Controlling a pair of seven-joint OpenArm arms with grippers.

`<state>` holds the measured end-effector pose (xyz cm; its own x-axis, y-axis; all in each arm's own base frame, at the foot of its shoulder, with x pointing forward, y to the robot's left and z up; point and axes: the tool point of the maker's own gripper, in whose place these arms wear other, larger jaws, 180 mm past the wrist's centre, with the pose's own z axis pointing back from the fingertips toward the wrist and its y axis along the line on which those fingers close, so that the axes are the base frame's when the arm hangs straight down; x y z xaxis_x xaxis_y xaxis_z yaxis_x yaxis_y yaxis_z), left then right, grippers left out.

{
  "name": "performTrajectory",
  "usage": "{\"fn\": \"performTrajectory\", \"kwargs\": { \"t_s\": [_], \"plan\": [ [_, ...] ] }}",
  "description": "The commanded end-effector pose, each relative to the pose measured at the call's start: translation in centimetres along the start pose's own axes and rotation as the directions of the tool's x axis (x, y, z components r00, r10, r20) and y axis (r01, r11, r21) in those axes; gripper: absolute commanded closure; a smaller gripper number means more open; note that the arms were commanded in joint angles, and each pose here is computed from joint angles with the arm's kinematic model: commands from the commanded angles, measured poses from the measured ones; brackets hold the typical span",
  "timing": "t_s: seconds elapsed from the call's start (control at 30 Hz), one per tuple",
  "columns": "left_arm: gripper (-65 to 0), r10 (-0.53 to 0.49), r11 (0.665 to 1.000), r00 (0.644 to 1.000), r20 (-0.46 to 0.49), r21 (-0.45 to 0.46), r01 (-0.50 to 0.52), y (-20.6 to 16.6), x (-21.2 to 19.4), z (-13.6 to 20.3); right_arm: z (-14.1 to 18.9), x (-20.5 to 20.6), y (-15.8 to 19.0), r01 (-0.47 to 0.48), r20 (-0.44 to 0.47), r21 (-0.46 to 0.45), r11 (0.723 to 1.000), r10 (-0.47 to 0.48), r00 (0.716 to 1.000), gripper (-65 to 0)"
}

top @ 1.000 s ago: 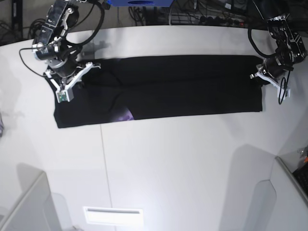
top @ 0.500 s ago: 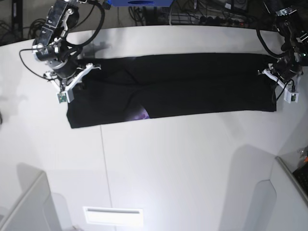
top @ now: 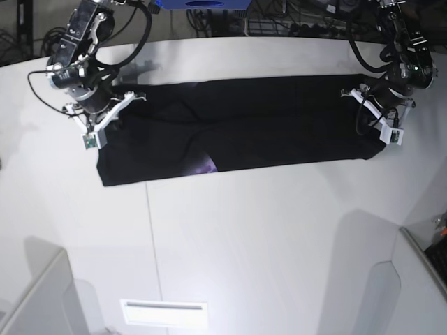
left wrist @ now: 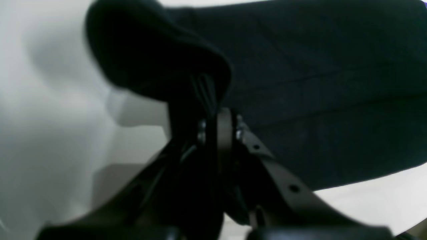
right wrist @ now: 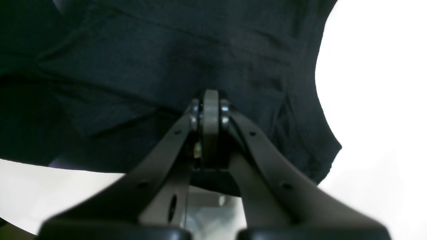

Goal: Fold the T-shirt properly
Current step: 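Fold the strip end with the left gripper toward the right gripper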

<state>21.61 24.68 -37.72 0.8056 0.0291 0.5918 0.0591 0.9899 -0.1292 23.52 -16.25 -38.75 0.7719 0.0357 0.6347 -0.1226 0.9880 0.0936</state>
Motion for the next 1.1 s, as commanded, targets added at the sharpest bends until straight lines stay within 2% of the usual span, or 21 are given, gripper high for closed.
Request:
{"fn": "performTrajectory", "kwargs": {
  "t_s": [0.0,0.6,1.07],
  "plan": [
    [0.0,-0.001,1.0,0.999,0.045,-0.016,0.001,-0.8,1.3,0.0,0.3,1.3,0.0,-0.011,0.046,0.0,1.0,0.011,0.999,0.0],
    [0.0,0.048,0.981,0.999,0.013,-0.189,-0.045,-10.0,2.2,-3.4,0.4,1.3,-0.1,-0.008,0.047,-0.004,1.0,0.009,0.999,0.0],
    [0.0,0.03,0.95,1.0,-0.009,-0.312,-0.031,-16.4,2.3,-4.4,0.4,1.6,-0.3,-0.007,0.053,-0.008,1.0,0.008,0.999,0.0]
  ]
}}
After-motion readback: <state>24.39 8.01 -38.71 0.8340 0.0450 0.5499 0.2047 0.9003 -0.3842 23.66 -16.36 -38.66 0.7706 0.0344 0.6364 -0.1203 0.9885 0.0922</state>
